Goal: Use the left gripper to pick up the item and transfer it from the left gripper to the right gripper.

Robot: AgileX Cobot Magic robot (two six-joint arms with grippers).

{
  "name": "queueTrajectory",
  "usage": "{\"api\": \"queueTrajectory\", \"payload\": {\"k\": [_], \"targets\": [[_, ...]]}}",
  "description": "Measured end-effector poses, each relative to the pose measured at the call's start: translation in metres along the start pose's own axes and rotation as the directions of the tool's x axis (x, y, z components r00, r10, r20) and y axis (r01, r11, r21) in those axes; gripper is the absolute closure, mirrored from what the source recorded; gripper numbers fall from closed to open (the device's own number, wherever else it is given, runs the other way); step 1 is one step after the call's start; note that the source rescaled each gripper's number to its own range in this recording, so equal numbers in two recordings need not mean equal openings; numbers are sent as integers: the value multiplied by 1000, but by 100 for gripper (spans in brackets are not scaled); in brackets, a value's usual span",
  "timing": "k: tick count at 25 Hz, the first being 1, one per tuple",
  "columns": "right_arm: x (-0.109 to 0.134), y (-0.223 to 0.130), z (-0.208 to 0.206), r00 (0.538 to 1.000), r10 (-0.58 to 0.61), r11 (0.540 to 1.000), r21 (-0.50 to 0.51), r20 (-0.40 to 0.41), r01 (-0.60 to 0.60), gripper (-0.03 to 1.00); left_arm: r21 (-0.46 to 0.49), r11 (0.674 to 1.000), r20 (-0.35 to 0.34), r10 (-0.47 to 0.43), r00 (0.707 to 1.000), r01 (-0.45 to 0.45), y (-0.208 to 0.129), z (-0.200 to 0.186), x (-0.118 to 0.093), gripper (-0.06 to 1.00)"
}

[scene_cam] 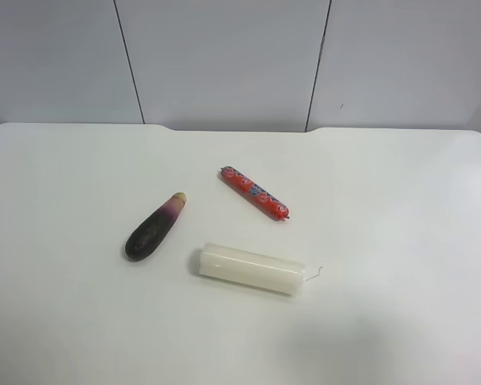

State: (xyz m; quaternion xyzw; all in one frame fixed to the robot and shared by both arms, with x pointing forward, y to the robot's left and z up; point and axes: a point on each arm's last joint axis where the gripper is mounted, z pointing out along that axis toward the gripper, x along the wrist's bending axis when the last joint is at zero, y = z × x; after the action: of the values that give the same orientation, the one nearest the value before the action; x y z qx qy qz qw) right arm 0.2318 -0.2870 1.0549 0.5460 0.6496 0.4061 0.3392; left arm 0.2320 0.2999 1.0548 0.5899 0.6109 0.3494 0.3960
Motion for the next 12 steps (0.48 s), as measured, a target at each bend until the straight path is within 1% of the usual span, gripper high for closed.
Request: {"api": "queueTrajectory", "payload": {"k": [9,11,12], "targets": [[0,0,0,1000,0,1000,0,0,0,-3,-1,1000,8,-4,1000,4,0,0,-1,-6],[0,0,0,1000,0,1000,0,0,0,-3,25,1000,30,-19,999,18,2,2,-3,-6],[0,0,0,1000,0,1000,0,0,0,-3,59,998,43,-30,999,27,6,5,-5,-6]]}}
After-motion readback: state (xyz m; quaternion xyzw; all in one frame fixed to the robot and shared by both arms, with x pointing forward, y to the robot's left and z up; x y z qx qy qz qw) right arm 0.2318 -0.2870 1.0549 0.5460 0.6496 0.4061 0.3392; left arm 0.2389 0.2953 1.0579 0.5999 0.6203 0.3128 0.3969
